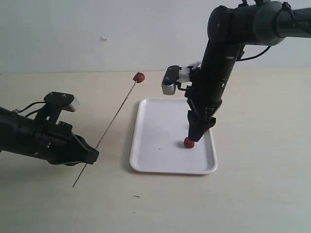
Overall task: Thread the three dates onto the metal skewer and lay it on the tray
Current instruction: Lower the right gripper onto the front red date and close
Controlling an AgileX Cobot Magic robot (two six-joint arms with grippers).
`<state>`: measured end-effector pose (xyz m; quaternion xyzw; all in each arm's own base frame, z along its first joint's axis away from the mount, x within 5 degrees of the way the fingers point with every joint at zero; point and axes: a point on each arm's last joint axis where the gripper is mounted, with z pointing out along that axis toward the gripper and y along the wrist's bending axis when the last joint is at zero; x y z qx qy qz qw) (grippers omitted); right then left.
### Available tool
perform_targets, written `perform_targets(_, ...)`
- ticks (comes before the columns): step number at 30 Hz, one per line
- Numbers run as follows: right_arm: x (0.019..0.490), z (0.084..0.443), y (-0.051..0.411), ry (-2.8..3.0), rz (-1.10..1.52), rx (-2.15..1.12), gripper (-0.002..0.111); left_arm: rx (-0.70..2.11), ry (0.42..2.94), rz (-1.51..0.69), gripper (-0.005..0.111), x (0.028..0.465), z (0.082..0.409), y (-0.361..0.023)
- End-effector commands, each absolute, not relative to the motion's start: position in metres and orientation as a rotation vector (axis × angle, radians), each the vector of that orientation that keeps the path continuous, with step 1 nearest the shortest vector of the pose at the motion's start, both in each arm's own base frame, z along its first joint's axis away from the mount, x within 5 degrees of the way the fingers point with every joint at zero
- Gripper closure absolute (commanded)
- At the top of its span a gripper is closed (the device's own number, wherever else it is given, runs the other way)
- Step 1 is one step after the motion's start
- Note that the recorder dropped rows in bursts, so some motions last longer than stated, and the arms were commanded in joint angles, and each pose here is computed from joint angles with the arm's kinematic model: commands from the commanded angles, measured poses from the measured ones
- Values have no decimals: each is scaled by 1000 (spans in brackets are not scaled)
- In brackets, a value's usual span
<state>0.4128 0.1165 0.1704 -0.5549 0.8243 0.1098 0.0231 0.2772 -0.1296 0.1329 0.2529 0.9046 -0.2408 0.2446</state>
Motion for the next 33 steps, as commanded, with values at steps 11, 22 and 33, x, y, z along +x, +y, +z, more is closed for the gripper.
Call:
perform_targets(11,425,129,115,2362,267,-1966,48,670,2465,-671,107,277,136,-129)
perform_targets(22,426,124,126,2382,136,-1958,48,664,2462,-673,107,277,136,-129)
perform_targets(33,412,105,120,2442,145,-1991,48,665,2462,-675,107,277,136,-129)
